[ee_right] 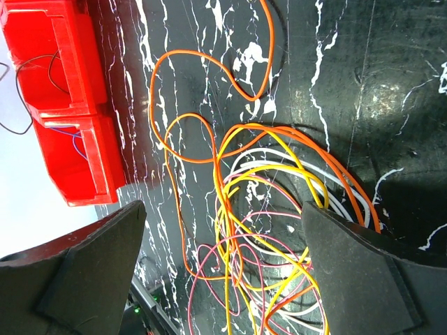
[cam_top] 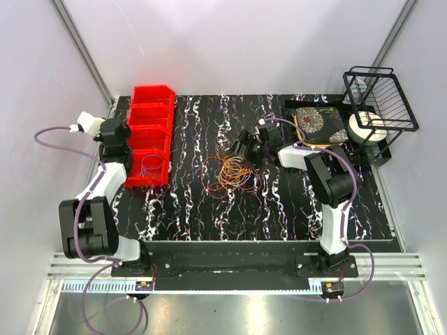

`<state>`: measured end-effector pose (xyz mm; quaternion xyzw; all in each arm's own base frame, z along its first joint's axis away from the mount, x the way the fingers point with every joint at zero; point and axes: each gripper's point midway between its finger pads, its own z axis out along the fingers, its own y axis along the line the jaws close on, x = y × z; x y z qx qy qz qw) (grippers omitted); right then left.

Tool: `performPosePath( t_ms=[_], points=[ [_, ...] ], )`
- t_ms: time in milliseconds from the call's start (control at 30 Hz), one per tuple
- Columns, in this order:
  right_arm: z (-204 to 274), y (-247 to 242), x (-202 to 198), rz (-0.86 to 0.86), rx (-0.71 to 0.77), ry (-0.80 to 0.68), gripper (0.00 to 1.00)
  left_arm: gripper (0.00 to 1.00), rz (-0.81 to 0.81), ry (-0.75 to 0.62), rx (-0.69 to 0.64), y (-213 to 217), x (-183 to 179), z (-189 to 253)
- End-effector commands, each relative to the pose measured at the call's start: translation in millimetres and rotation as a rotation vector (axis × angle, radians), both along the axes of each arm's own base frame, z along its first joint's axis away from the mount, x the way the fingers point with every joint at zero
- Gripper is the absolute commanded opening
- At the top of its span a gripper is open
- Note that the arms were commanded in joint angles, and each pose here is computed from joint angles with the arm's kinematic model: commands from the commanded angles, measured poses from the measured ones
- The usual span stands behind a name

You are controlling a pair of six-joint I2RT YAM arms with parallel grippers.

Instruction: Untangle the cables

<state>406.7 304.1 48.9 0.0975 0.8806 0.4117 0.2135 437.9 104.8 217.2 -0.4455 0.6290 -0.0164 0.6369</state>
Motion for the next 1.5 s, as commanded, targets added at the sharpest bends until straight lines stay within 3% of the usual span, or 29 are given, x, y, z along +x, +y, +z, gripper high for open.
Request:
performPosePath(
  t_ms=[0, 233, 567, 667, 700, 733, 767, 833, 933, 1067, 1233, 1467],
  points=[
    [-10, 1, -2, 0.008, -0.006, 0.031, 1.0, 0.0, -0.02, 0.046, -0.026, -3, 14, -17],
    [-11, 1, -2, 0.01, -0.005, 0.037, 1.0, 0.0, 0.084, 0.209, -0.068, 9, 6, -62],
    [-13, 3, -3, 0.015, 0.003, 0.047, 1.0, 0.0, -0.001, 0.386, -0.025, 0, 44, -90],
    [-15, 3, -3, 0.017, 0.002, 0.051, 1.0, 0.14, 0.034, 0.491, -0.017, 6, 39, -91],
    [-15, 3, -3, 0.018, 0.003, 0.052, 1.0, 0.23, 0.069, 0.484, -0.009, 12, 35, -81],
    [-16, 3, -3, 0.019, 0.004, 0.054, 1.0, 0.54, 0.091, 0.501, -0.005, 14, 27, -80],
    [-16, 3, -3, 0.018, 0.004, 0.055, 1.0, 0.65, 0.11, 0.49, -0.002, 17, 21, -73],
    [-16, 4, -3, 0.02, 0.006, 0.056, 1.0, 0.79, 0.149, 0.433, 0.011, 21, 8, -54],
    [-17, 4, -4, 0.022, 0.01, 0.059, 1.0, 0.92, 0.153, 0.384, 0.041, 23, 0, -30],
    [-16, 6, -4, 0.024, 0.019, 0.062, 1.0, 0.93, 0.06, 0.371, 0.091, 16, 22, -1],
    [-17, 6, -4, 0.025, 0.022, 0.066, 1.0, 0.88, -0.038, 0.425, 0.115, -4, 46, -7],
    [-18, 7, -5, 0.029, 0.028, 0.073, 1.0, 0.87, -0.301, 0.484, 0.233, -52, 120, -11]
  ],
)
